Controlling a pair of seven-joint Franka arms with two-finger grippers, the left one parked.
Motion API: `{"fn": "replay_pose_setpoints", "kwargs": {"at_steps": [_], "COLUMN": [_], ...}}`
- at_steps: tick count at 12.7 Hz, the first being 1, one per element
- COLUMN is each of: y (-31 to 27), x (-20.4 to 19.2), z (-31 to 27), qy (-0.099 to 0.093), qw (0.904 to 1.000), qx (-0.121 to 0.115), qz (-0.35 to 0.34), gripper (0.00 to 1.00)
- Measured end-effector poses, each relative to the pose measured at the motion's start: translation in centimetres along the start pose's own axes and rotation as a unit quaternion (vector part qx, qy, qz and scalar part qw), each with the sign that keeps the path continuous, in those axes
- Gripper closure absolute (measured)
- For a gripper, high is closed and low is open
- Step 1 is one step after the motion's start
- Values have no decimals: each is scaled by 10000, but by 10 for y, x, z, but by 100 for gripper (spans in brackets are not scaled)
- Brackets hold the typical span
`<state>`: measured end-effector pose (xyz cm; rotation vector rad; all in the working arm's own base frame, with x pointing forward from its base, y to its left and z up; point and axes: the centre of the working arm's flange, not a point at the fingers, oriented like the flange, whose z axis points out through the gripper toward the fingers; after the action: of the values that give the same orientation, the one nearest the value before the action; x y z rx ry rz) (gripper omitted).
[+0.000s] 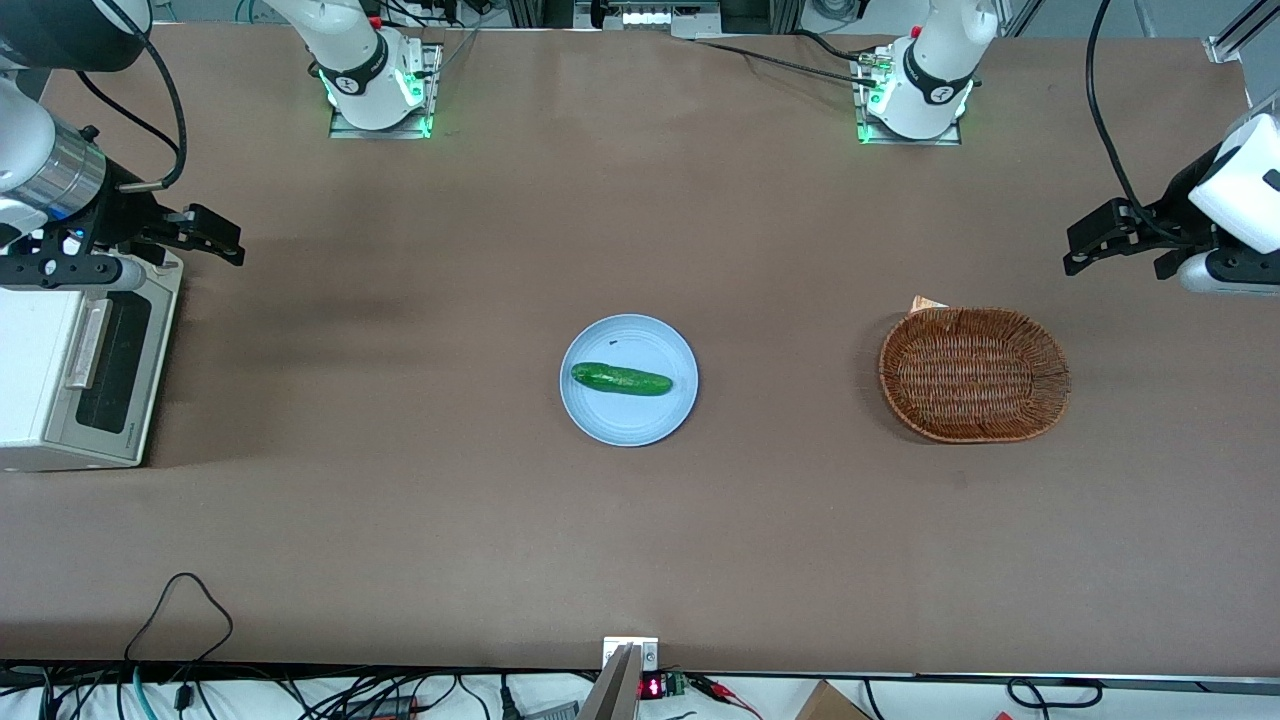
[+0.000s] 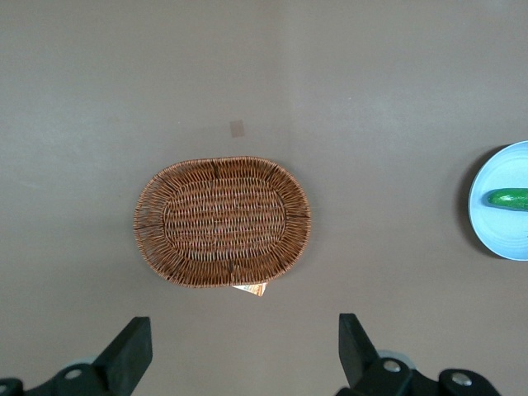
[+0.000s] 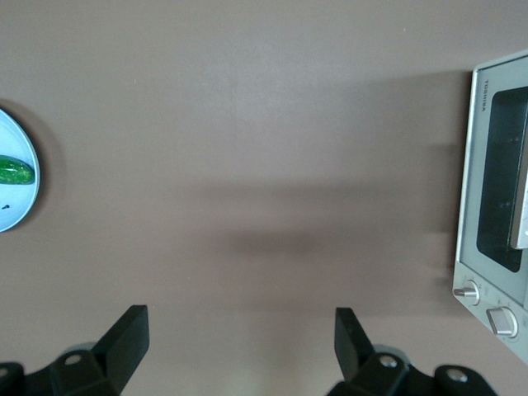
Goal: Open oven door with right arm only
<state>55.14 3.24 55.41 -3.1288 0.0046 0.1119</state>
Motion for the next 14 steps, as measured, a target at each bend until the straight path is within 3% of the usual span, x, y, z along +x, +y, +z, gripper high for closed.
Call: {"fn": "replay_pose_setpoints", "kwargs": {"at_steps": [10, 14], "y": [6, 4], "x": [-3, -3], "z": [3, 4], "qy": [-149, -166], "qw": [9995, 9993], "qx": [2, 0], "qz": [-282, -323], "gripper": [4, 52]}}
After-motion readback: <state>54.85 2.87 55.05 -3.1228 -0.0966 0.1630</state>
